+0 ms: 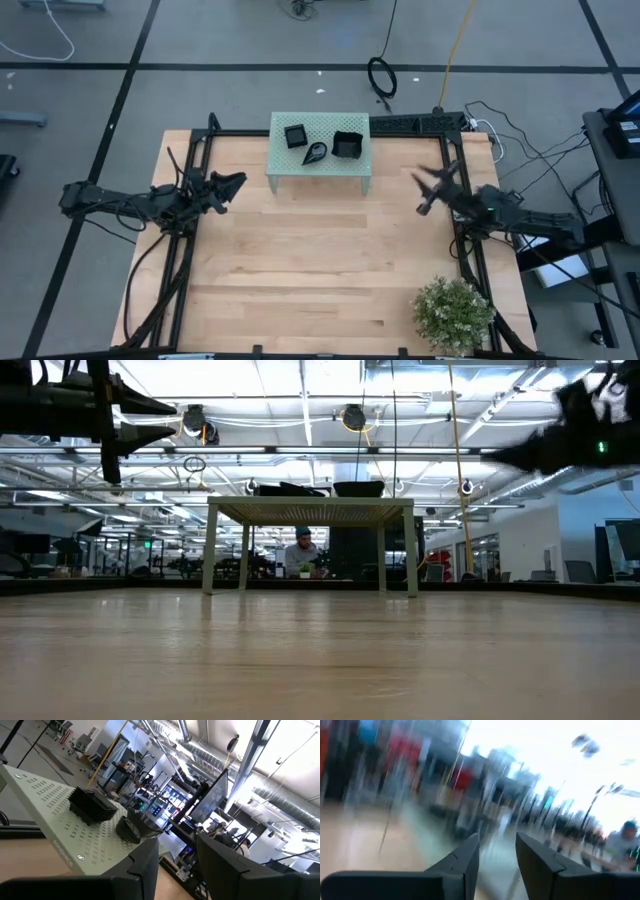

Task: Pick & Place Mini shaped plates
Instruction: Return to Home Position

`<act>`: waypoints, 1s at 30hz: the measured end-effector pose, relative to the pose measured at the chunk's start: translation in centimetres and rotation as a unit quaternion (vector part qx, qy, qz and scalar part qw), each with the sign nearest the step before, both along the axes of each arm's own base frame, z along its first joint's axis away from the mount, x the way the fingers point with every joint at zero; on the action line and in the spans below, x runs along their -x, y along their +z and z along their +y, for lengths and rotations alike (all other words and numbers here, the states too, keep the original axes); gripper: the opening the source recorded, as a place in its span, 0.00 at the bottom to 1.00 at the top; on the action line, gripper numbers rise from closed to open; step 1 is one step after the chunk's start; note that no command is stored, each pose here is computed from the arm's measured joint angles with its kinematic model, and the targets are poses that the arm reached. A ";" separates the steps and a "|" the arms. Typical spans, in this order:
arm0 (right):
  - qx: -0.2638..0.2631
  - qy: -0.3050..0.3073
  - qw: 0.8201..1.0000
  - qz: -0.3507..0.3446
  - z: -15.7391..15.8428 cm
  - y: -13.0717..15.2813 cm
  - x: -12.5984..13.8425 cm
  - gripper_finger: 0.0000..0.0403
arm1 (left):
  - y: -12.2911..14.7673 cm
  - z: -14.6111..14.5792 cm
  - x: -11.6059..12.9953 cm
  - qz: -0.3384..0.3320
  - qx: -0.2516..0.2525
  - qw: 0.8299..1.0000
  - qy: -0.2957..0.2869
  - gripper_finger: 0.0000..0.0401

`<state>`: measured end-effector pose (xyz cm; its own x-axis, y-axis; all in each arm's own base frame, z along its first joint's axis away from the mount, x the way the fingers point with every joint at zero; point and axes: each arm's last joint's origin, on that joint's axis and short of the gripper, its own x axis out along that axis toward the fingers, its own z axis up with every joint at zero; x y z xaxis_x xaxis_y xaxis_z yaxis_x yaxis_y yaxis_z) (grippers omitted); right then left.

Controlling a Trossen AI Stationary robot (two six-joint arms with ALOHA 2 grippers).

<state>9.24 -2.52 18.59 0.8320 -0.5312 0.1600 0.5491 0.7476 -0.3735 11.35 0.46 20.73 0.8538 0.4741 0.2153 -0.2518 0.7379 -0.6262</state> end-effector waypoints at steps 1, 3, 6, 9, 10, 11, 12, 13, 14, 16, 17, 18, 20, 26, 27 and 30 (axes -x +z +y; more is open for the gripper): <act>0.008 0.001 0.998 -0.056 0.0 1.0 0.2 0.29 | 0.0 0.0 0.0 0.000 0.000 1.000 0.000 0.35; 0.011 0.003 0.992 -0.127 0.1 2.1 0.7 0.29 | 0.0 0.0 0.0 0.000 0.000 1.000 0.000 0.35; -0.007 0.018 0.981 -0.193 0.2 3.0 1.1 0.29 | 0.0 0.0 0.0 0.000 0.000 1.000 0.000 0.35; -0.012 0.020 0.966 -0.256 0.2 3.8 1.7 0.29 | 0.0 0.0 0.0 0.000 0.000 1.000 0.000 0.35; -0.012 0.020 0.966 -0.256 0.2 3.8 1.7 0.29 | 0.0 0.0 0.0 0.000 0.000 1.000 0.000 0.35; -0.012 0.021 0.966 -0.257 0.2 3.8 1.7 0.29 | 0.0 0.0 0.0 0.000 0.000 1.000 0.000 0.35; -0.012 0.021 0.966 -0.258 0.3 3.9 1.7 0.29 | 0.0 0.0 0.0 0.000 0.000 1.000 0.000 0.35; -0.011 0.021 0.965 -0.262 0.3 3.9 1.8 0.29 | 0.0 0.0 0.0 0.000 0.000 1.000 0.000 0.35; -0.011 0.022 0.965 -0.262 0.3 3.9 1.8 0.29 | 0.0 0.0 0.0 0.000 0.000 1.000 0.000 0.35; -0.013 0.021 0.967 -0.253 0.2 3.8 1.6 0.29 | 0.0 0.0 0.0 0.000 0.000 1.000 0.000 0.35; -0.013 0.021 0.968 -0.251 0.2 3.8 1.6 0.29 | 0.0 0.0 0.0 0.000 0.000 1.000 0.000 0.35; -0.013 0.021 0.968 -0.251 0.2 3.8 1.6 0.29 | 0.0 0.0 0.0 0.000 0.000 1.000 0.000 0.35; -0.013 0.021 0.968 -0.250 0.2 3.8 1.6 0.29 | 0.0 0.0 0.0 0.000 0.000 1.000 0.000 0.35; -0.006 0.017 0.971 -0.238 0.2 3.6 1.5 0.29 | 0.0 0.0 0.0 0.000 0.000 1.000 0.001 0.35; -0.003 0.015 0.973 -0.232 0.2 3.6 1.4 0.29 | 0.0 0.0 0.0 0.000 0.000 1.000 0.000 0.35; 0.000 0.013 0.976 -0.218 0.2 3.4 1.3 0.29 | 0.0 0.0 0.0 0.000 0.000 1.000 0.000 0.35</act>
